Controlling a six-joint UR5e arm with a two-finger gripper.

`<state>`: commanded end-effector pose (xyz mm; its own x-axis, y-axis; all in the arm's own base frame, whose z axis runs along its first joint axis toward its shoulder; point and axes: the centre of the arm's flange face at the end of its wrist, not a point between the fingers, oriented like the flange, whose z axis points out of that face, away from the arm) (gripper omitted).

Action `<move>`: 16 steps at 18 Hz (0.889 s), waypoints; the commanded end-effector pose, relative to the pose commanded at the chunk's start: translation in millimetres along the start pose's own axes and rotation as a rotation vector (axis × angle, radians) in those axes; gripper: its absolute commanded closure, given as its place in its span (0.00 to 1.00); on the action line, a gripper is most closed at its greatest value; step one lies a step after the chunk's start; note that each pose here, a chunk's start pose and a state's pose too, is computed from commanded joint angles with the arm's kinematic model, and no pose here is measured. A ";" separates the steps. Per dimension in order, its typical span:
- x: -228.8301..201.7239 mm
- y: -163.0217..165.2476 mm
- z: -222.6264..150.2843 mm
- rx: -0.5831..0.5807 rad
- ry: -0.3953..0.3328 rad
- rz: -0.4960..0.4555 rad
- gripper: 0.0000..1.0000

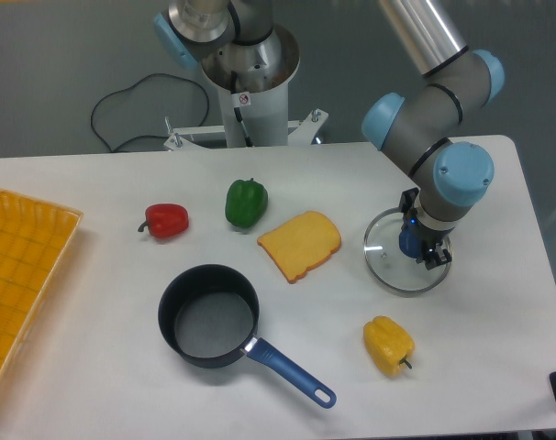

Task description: Place the lid on the table

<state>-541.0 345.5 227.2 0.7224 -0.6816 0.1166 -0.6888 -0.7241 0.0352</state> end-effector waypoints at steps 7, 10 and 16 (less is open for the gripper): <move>0.4 -0.3 3.3 0.001 0.006 0.000 0.34; -0.4 -1.2 6.1 0.002 0.010 0.002 0.31; -0.2 -0.2 5.1 -0.026 0.018 0.005 0.30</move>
<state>-540.7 345.2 222.1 0.7177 -0.6831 0.1350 -0.6941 -0.7173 0.0605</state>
